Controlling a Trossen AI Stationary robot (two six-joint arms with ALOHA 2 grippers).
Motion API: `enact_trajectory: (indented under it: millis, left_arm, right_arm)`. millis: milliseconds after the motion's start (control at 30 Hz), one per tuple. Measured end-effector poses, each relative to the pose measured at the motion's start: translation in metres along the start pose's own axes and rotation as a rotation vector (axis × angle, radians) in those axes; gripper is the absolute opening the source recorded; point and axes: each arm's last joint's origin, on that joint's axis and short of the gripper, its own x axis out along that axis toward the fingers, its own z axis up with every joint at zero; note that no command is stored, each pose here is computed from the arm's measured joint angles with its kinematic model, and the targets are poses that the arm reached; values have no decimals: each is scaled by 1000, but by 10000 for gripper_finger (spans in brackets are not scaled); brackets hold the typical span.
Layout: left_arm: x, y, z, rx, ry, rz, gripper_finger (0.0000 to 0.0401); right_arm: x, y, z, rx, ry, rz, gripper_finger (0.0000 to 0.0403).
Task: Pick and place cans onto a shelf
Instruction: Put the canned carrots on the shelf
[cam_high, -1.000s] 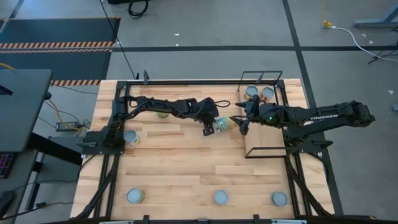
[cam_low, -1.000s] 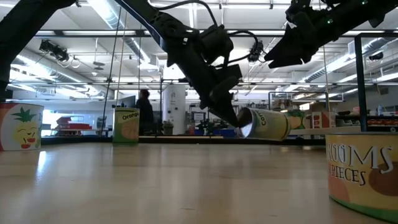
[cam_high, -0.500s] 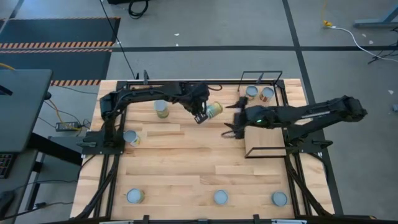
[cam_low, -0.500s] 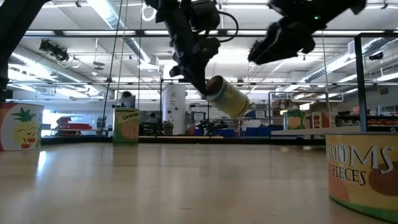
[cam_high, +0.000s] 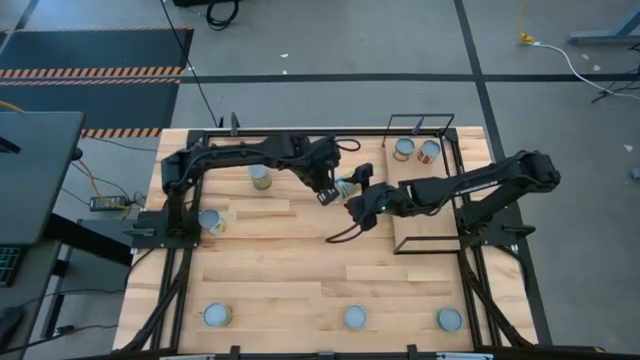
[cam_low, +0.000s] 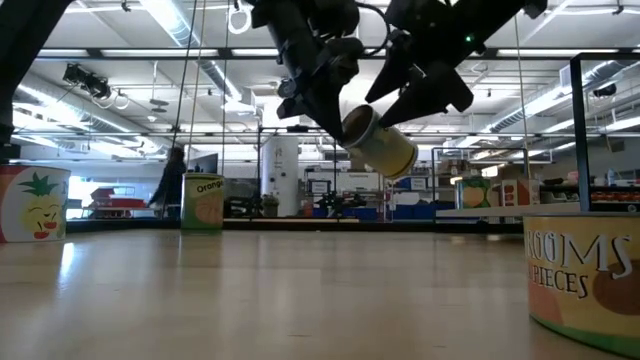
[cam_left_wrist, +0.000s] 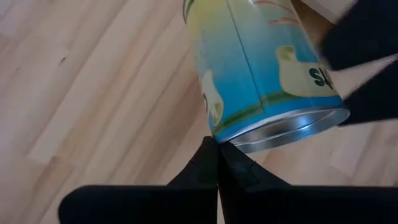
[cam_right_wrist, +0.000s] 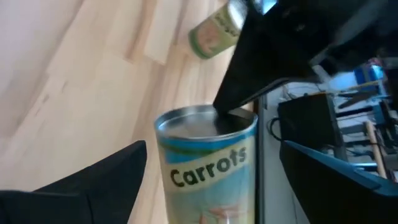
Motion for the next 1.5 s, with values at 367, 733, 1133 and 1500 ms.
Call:
enact_trajectory:
  millis: [367,733,1133,1500]
  left_arm:
    - [1,-18,-4,41,-12,-25,0]
    - [0,-20,-4,66,-25,-26,2]
    - [-40,-24,-6,143,-91,-64,147]
    - [-95,-61,-30,324,-249,32,230]
  right_arm:
    - [21,7,-2,-18,19,19,376]
    - [22,4,0,42,-24,30,309]
    - [-5,-6,-13,137,-45,34,310]
    - [-61,-2,-117,560,-156,-86,310]
